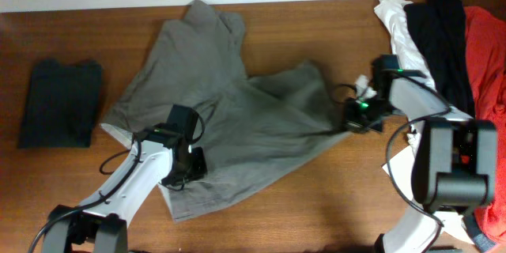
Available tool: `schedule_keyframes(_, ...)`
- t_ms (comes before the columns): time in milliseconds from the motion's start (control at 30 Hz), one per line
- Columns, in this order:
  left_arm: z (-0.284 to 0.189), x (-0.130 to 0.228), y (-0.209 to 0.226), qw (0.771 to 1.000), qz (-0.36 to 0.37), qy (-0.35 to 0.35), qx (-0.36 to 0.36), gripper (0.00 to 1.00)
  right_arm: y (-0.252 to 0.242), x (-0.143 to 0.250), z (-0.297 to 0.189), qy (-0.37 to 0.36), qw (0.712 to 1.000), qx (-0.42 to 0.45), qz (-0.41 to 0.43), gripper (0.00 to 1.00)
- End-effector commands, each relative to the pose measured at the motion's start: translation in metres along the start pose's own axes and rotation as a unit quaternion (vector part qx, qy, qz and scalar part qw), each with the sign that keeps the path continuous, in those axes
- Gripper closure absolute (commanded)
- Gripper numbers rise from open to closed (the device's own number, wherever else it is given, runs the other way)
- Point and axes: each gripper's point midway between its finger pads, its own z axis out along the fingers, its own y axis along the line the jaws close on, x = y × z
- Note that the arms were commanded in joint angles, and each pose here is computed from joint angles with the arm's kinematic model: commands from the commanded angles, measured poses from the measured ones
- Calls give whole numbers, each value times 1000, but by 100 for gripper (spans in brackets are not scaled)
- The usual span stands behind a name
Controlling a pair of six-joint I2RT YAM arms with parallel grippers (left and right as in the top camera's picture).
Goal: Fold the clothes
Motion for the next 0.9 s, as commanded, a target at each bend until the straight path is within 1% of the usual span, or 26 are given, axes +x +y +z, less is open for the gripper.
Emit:
schedule_keyframes(0,6,6,3,1000,9,9,-3,68,-49,14,-46,-21,995,86,44,96)
schedule_keyframes(33,6,6,3,1000,9,8,-3,68,-58,25,-58,-14,993,101,57,96)
schedule_keyframes(100,6,7,3,1000,11,10,-4,68,-63,35,-69,-11,992,110,66,96)
schedule_keyframes(167,6,8,4,999,30,13,-5,68,-63,47,-80,-5,991,115,70,96)
schedule_keyframes(200,6,10,5,999,39,17,-7,68,-61,53,-83,2,991,115,65,93)
schedule_keyframes(333,5,14,8,999,40,25,-12,68,-57,61,-85,14,992,117,53,75)
schedule_keyframes(400,6,11,6,999,40,20,-9,67,-57,52,-85,-3,992,115,50,70)
schedule_keyframes(467,6,6,4,999,41,8,-4,66,-57,38,-85,-31,992,112,45,60)
schedule_keyframes(500,6,1,1,999,41,-2,1,56,-55,27,-85,-52,992,106,40,56)
schedule_keyframes(533,6,-4,-2,999,42,-11,6,53,-52,20,-85,-66,992,100,35,53)
schedule_keyframes(567,5,-11,-6,999,42,-26,14,46,-46,6,-86,-94,992,83,27,49)
schedule_keyframes(600,5,-16,-9,998,43,-36,19,41,-41,-5,-88,-116,991,69,20,44)
schedule_keyframes(633,4,-22,-12,998,44,-48,25,39,-36,-14,-89,-132,990,57,10,41)
schedule_keyframes(733,1,-38,-23,995,39,-83,49,38,-22,-35,-92,-170,985,24,-32,39)
schedule_keyframes(800,-3,-43,-45,990,36,-88,107,38,-21,-43,-88,-176,983,21,-52,36)
schedule_keyframes(867,-6,-42,-57,986,42,-83,140,38,-23,-43,-82,-168,984,21,-49,36)
